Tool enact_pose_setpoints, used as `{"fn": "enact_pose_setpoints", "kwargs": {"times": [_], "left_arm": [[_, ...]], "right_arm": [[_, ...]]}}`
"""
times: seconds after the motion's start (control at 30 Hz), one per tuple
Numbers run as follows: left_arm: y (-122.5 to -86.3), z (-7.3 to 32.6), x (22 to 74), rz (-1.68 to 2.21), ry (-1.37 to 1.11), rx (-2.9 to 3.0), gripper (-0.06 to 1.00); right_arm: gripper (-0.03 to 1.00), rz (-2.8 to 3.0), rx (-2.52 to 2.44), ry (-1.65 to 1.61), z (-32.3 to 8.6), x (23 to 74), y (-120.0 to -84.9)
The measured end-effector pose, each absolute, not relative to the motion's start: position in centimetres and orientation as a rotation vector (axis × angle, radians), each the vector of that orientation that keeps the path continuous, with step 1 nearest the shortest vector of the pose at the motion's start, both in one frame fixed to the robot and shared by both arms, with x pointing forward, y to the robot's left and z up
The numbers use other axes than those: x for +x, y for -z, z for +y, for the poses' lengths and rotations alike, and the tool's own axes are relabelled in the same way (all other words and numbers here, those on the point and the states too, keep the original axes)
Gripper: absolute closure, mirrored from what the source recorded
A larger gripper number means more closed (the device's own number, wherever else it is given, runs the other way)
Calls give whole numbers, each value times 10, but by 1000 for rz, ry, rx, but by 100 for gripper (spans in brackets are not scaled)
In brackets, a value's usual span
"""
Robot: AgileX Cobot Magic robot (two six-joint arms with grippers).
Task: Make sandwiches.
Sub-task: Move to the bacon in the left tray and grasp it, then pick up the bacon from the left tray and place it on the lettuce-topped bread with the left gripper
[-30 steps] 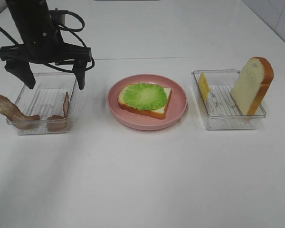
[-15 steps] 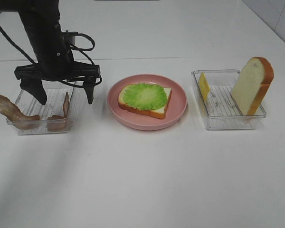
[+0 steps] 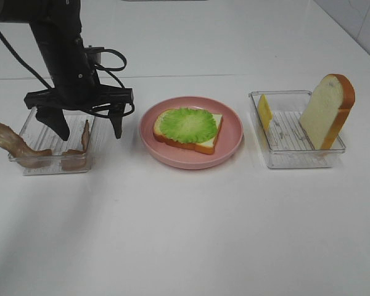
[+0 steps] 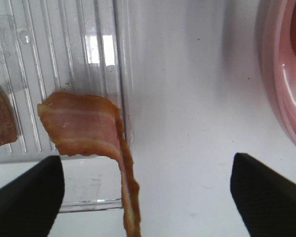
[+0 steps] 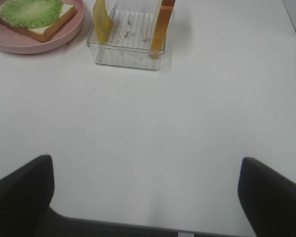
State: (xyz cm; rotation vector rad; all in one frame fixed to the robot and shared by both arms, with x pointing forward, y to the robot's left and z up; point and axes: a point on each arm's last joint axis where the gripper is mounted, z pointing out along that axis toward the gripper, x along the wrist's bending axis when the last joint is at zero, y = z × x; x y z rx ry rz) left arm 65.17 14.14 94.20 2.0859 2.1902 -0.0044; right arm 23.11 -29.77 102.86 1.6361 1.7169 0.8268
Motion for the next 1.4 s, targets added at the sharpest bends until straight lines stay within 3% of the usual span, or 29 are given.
{"fn": "enact_pose_setpoints", "kwargs": {"times": [0.07, 0.1, 0.13, 0.2, 0.23, 0.27, 0.3, 0.33, 0.37, 0.4, 0.43, 1.0, 1.4], "left_arm": [[-942, 141, 652, 2194, 5, 2082, 16], [-942, 141, 652, 2212, 8, 2067, 25], [-942, 141, 652, 2212, 8, 2067, 25], [-941, 142, 651, 2231, 7, 2063, 44], [-941, 142, 651, 2231, 7, 2063, 44], [-940, 143, 651, 2237, -1, 2075, 62], [-940, 144, 650, 2240, -3, 2083, 71], [-940, 144, 650, 2240, -3, 2083, 71], [-940, 144, 650, 2244, -7, 2091, 85], [-940, 144, 650, 2244, -7, 2091, 85], [-940, 145, 649, 2254, 1, 2102, 92], [-950, 149, 647, 2247, -51, 2133, 94], [-1029, 139, 665, 2062, -130, 2020, 94]], "right_arm": [[-2, 1717, 1636, -827, -298, 231, -1029], [-2, 1717, 1636, -827, -298, 231, -1029], [-2, 1717, 1636, -827, -298, 231, -1029], [-2, 1717, 1636, -827, -298, 231, -1029], [-2, 1717, 1636, -827, -298, 231, -1029], [-2, 1717, 1636, -827, -298, 231, -1029], [-2, 1717, 1636, -827, -298, 231, -1029], [-2, 1717, 1636, -827, -298, 231, -1029], [-2, 1717, 1636, -827, -298, 231, -1029], [-2, 1717, 1636, -827, -298, 231, -1029], [-2, 1717, 1636, -827, -298, 231, -1029], [-2, 1717, 1636, -827, -298, 231, -1029], [-2, 1717, 1636, -827, -298, 231, -1029]]}}
